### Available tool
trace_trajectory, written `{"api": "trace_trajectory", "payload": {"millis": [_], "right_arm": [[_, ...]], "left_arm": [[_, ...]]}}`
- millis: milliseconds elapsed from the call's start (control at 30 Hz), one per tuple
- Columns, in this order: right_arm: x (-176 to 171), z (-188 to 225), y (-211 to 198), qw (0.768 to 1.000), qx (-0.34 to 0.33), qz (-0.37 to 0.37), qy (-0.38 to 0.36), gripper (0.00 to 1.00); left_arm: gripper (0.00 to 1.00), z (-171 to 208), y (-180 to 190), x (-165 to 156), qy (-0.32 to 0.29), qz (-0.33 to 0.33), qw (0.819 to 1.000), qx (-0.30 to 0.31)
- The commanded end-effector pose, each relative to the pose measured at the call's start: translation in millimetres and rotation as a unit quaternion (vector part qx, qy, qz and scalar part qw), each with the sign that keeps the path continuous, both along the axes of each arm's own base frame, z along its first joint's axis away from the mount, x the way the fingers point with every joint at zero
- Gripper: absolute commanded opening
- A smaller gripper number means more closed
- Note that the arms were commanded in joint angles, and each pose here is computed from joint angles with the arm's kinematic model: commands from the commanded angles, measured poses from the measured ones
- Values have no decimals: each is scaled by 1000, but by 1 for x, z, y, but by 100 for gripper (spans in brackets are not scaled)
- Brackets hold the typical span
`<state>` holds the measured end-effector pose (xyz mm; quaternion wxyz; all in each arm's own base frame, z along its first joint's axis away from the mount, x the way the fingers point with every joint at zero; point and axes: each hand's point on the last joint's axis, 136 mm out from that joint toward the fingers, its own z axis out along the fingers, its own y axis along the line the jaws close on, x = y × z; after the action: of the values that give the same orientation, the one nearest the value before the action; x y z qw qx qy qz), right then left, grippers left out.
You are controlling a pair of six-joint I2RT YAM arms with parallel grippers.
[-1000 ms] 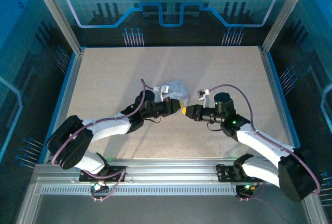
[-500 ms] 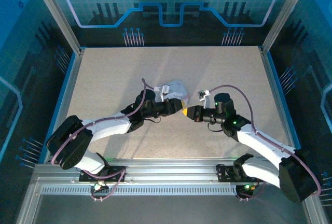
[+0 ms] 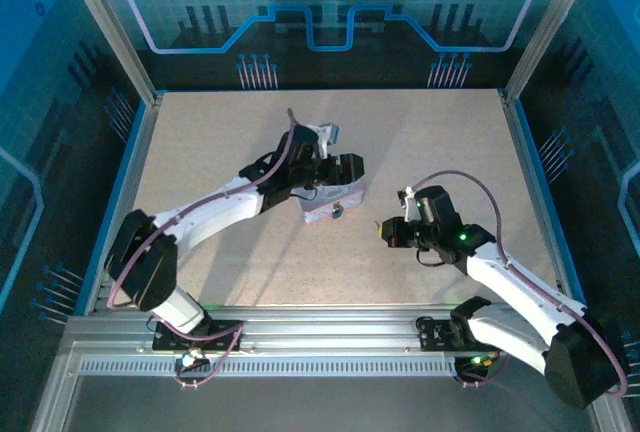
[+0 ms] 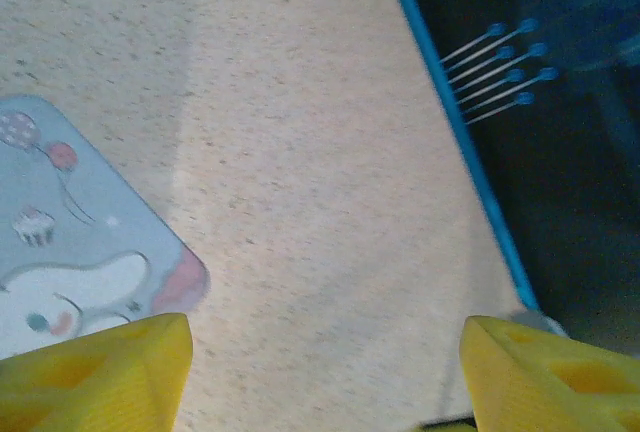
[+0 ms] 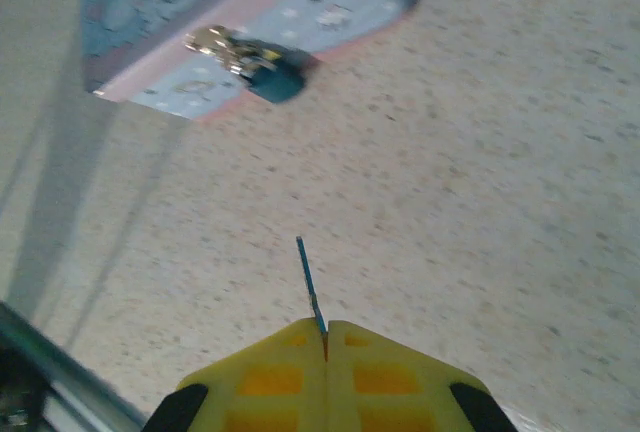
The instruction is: Unlock a padlock with a key
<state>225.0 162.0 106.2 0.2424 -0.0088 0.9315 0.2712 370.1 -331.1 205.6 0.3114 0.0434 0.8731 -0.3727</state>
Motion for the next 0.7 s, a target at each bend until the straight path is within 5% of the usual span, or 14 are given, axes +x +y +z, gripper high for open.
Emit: {"api": "trace_trajectory", "payload": {"millis": [0,667], "right_arm": [[-8,-10,-27,997,-65,-25,21,0],[-16,-27,-52,990,-130,-39,45,0]], "left_arm": [[73,-43,14,8,35,8,993,117],[74,-91,-37,22,75,-49,969,231]]}}
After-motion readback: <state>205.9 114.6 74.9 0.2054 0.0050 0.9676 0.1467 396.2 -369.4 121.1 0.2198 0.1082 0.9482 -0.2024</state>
